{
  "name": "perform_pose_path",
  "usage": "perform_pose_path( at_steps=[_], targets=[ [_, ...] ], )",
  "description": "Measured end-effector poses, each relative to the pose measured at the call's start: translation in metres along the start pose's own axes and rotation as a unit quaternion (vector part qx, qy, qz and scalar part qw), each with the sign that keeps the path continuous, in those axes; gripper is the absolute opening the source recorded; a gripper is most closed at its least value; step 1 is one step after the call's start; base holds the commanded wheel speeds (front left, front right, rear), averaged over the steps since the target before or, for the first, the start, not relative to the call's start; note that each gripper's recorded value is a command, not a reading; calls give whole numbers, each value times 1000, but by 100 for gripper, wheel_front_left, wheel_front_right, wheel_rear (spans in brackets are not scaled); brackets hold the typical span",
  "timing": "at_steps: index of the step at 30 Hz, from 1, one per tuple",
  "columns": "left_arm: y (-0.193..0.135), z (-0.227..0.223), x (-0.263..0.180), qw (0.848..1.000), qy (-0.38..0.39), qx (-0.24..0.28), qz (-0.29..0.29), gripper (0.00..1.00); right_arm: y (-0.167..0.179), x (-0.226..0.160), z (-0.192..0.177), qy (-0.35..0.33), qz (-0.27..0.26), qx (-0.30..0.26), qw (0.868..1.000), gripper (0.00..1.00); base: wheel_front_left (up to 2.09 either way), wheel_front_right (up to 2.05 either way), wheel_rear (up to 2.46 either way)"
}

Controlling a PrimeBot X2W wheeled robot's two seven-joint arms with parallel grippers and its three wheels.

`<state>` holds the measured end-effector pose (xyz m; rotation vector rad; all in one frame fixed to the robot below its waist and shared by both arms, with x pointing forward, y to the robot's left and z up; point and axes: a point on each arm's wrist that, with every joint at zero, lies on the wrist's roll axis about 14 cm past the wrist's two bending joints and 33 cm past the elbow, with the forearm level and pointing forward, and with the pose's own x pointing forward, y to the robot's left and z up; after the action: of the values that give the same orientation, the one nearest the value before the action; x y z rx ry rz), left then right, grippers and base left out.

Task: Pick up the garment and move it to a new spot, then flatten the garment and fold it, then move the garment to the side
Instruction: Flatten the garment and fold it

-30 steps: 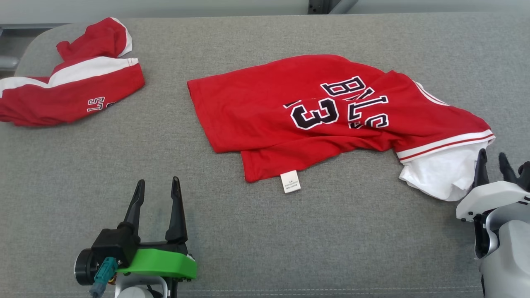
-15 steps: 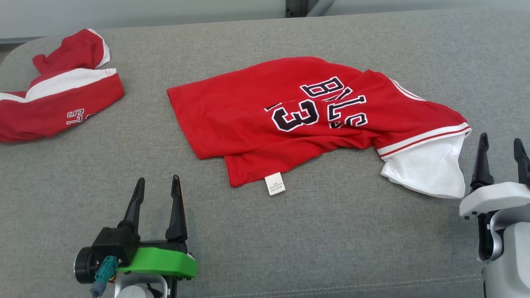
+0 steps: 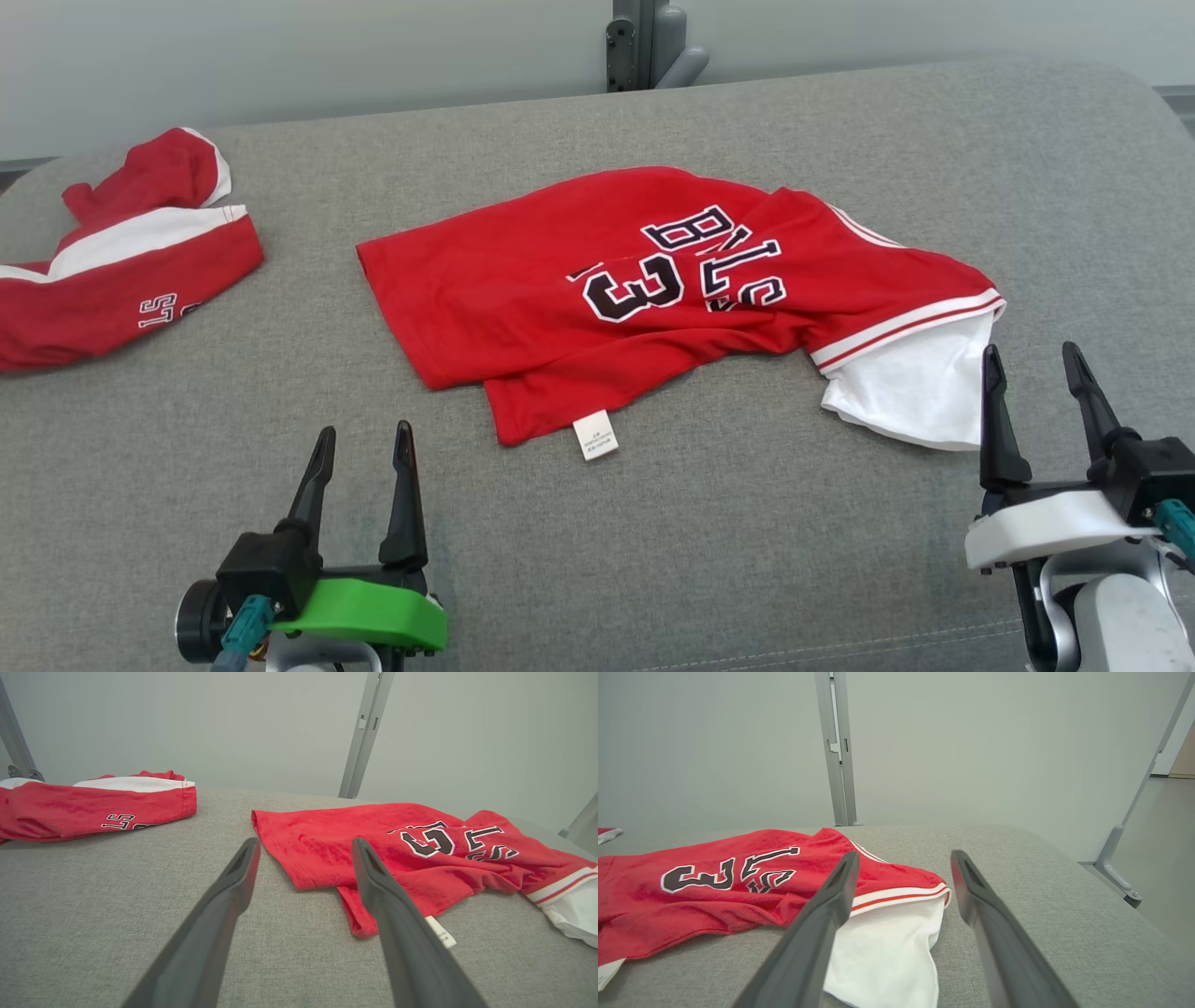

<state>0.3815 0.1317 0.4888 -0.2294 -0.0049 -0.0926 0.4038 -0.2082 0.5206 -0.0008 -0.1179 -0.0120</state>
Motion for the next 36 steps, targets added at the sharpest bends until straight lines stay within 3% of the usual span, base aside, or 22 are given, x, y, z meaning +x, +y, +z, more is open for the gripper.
perform_pose_path(
  at_steps=[17, 25, 36],
  targets=[
    [-8, -1, -19, 1000, 3, -1, -12, 100, -3, -38, 8, -6, -8, 25, 1000, 100, 0, 0, 0],
    [-11, -7, -20, 1000, 12, -2, -17, 100, -28, -52, -45, 79, -52, 33, 995, 100, 0, 0, 0],
    [-2, -10, -16, 1000, 17, -1, -5, 100, -17, -24, -87, 144, -53, 70, 986, 100, 0, 0, 0]
  ],
)
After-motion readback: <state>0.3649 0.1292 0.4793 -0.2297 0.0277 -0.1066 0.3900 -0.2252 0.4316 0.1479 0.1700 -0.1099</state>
